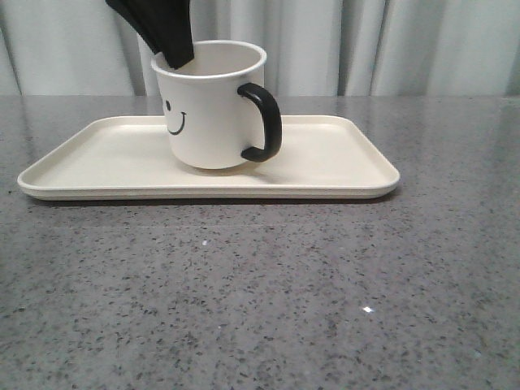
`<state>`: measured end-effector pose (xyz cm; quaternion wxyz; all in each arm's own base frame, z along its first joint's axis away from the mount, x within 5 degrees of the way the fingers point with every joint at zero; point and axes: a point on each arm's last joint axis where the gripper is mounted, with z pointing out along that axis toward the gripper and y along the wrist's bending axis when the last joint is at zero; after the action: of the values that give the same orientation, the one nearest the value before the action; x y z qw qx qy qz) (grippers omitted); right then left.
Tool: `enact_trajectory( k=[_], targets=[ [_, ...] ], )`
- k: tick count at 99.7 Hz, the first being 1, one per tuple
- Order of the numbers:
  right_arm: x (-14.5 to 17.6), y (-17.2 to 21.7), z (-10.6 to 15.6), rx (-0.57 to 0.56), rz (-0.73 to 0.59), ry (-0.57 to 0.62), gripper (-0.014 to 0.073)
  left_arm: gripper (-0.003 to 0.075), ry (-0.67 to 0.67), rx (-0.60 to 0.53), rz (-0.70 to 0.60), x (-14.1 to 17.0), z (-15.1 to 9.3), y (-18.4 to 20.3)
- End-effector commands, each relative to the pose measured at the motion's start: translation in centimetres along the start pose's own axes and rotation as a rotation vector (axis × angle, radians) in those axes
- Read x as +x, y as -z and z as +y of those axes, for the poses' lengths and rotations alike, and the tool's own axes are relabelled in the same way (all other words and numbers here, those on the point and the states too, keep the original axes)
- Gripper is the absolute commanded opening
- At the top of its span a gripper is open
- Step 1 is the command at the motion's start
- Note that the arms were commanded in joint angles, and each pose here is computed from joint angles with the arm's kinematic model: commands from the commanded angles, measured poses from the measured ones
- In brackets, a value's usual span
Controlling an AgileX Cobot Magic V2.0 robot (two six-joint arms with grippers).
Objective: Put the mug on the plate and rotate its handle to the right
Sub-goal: 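Lower the mug onto the cream tray with the left gripper, then open the left gripper and raise it away from the mug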
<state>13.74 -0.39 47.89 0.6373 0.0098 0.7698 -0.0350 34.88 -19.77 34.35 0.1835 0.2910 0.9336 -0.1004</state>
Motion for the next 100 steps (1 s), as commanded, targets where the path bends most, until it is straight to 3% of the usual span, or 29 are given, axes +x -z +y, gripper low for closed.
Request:
enact_trajectory(
  k=[1,80,90,100],
  targets=[
    [-1.5,0.6,-0.2,0.015,-0.098,0.023,0.0384,-0.002,-0.007,0.023,-0.082,-0.3,-0.8,2.9],
    [-1.4,0.6,-0.2,0.016,-0.096,0.023,0.0384,-0.0013,-0.001,0.033,-0.047,-0.4,-0.7,1.4],
    [-1.4,0.6,-0.2,0.016,-0.096,0.023,0.0384,0.0043,0.003,0.048,-0.057,-0.6,-0.8,1.6],
    [-1.4,0.6,-0.2,0.016,-0.096,0.023,0.0384,0.0149,0.0,0.048,-0.075,-0.8,-0.9,2.1]
  ],
)
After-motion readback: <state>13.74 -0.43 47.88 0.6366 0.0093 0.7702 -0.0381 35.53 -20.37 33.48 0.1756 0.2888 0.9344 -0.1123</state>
